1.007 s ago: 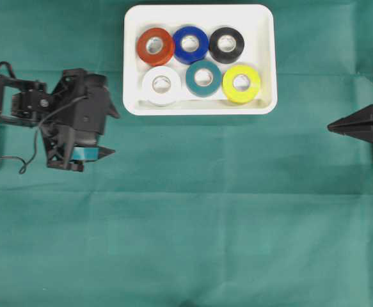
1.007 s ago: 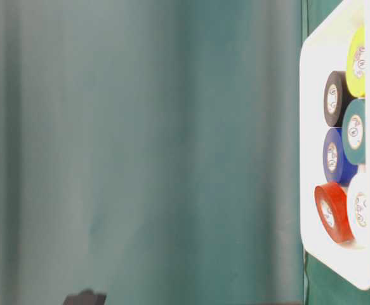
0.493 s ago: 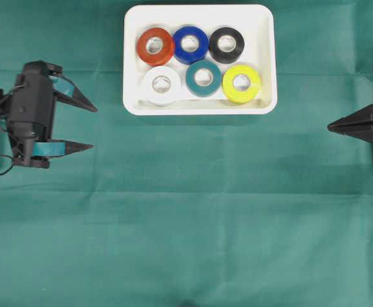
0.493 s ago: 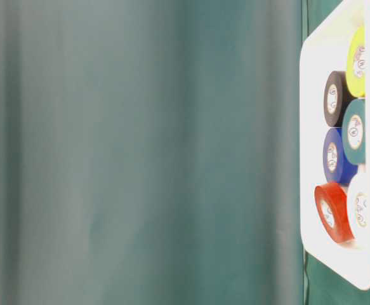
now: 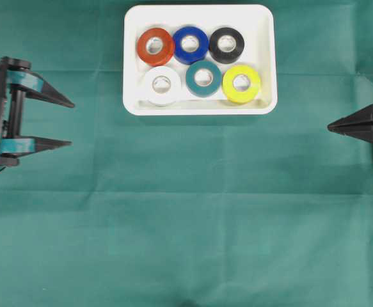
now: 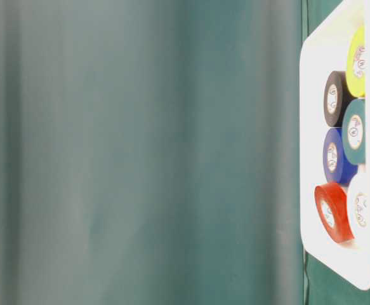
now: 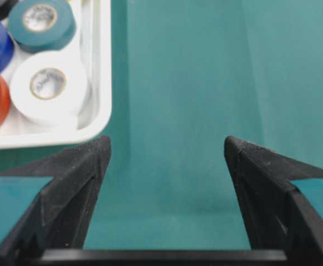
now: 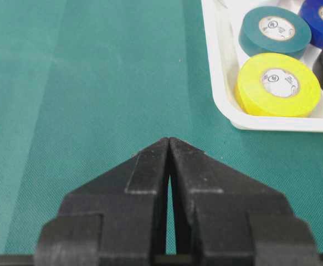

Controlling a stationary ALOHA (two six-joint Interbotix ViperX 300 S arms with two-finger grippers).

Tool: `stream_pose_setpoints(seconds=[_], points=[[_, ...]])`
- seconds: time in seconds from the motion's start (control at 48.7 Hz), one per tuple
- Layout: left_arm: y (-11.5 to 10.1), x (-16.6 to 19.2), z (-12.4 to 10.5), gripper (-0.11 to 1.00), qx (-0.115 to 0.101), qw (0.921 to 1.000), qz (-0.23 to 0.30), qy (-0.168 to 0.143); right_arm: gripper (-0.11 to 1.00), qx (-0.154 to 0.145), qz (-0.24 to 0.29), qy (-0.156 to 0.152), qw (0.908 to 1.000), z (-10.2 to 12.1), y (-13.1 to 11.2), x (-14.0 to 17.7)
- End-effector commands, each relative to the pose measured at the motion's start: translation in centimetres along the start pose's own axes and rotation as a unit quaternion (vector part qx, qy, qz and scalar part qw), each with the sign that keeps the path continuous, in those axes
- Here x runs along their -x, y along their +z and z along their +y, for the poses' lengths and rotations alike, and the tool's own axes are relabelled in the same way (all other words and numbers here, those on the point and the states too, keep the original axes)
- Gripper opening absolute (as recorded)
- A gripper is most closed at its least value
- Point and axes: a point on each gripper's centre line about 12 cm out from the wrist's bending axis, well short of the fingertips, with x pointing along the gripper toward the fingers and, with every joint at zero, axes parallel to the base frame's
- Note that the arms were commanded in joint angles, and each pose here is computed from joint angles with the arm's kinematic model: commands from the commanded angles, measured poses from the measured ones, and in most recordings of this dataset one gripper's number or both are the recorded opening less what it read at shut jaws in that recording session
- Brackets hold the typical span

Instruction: Put the tape into the white case with the left arm.

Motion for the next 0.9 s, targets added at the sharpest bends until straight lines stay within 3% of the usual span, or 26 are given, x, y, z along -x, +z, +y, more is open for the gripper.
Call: stream_pose_setpoints(seconds=[0.0,0.884], points=[[0.3,0.7,0.0,0.82,0.006,0.9997,-0.023,0.001,-0.09,0.0,-0.008,0.001,1.0,0.1,0.5,0.0],[-1.9,4.9,-0.2,0.82,0.009,0.9923,-0.123,0.005,-0.09,0.0,-0.008,0.001,1.0,0.1,0.7,0.0]])
